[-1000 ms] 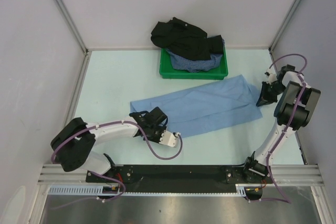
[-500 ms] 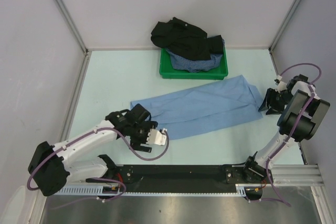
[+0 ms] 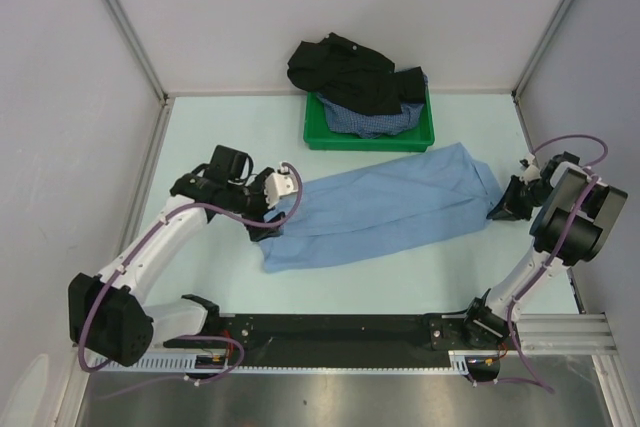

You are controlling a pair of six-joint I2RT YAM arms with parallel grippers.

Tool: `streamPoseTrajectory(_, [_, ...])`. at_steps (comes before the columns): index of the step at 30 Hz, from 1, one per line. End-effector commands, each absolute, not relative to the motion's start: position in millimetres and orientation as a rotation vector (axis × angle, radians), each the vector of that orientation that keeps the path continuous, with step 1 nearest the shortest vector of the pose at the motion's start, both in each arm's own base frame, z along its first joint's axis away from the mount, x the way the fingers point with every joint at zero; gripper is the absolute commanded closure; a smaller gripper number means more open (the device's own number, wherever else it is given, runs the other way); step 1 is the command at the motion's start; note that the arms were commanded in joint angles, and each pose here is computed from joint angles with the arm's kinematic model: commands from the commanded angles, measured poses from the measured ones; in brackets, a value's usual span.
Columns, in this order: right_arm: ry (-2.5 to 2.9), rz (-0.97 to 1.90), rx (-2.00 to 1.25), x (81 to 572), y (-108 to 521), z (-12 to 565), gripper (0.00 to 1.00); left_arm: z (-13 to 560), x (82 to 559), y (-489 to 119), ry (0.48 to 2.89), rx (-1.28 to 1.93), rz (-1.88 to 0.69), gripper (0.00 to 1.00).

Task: Fold and stack the long sleeve shirts
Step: Fold the shirt

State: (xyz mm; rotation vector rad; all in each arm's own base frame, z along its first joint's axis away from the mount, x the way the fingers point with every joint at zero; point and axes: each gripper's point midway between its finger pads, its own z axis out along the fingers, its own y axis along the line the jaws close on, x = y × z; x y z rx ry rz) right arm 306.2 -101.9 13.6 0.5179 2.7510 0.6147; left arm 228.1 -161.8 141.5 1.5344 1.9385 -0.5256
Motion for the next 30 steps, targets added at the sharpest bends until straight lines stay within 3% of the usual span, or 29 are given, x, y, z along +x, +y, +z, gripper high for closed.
streamPoseTrajectory(1, [2.716,0.301,0.466,346.5,-160.3,2.1,1.00,162.4,239.0,-169.4,1.902,1.432,-0.598,0.10])
streamPoseTrajectory(3, [2.718,0.246,0.447,362.7,-177.1,-2.5,1.00,166.6,242.4,-170.0,1.878,1.418,-0.582,0.07])
streamPoseTrajectory(4, [2.721,0.196,0.436,370.5,-185.8,-3.0,1.00,168.0,242.8,-170.5,1.871,1.414,-0.581,0.01])
streamPoseTrajectory(11, [2.599,-0.127,0.199,470.2,-231.6,27.4,1.00,199.9,262.5,-170.3,1.821,1.379,-0.494,0.01])
streamPoseTrajectory(19, [2.418,-0.417,0.042,534.1,-253.3,86.9,0.95,201.0,268.2,-183.5,1.813,1.344,-0.579,0.01])
streamPoseTrajectory(22, [2.358,-0.461,-0.039,556.0,-242.5,105.8,0.81,180.7,273.6,-191.4,1.861,1.381,-0.656,0.01])
streamPoseTrajectory(24, [2.348,-0.471,-0.074,561.8,-229.8,118.4,0.55,171.1,280.5,-201.7,1.878,1.438,-0.747,0.00])
streamPoseTrajectory(26, [2.356,-0.452,-0.066,554.6,-223.6,129.5,0.38,178.7,280.5,-210.4,1.820,1.529,-0.827,0.01])
streamPoseTrajectory(30, [2.270,-0.284,-0.074,517.1,-196.6,215.4,0.15,184.1,299.0,-222.7,1.696,1.574,-0.814,0.01])
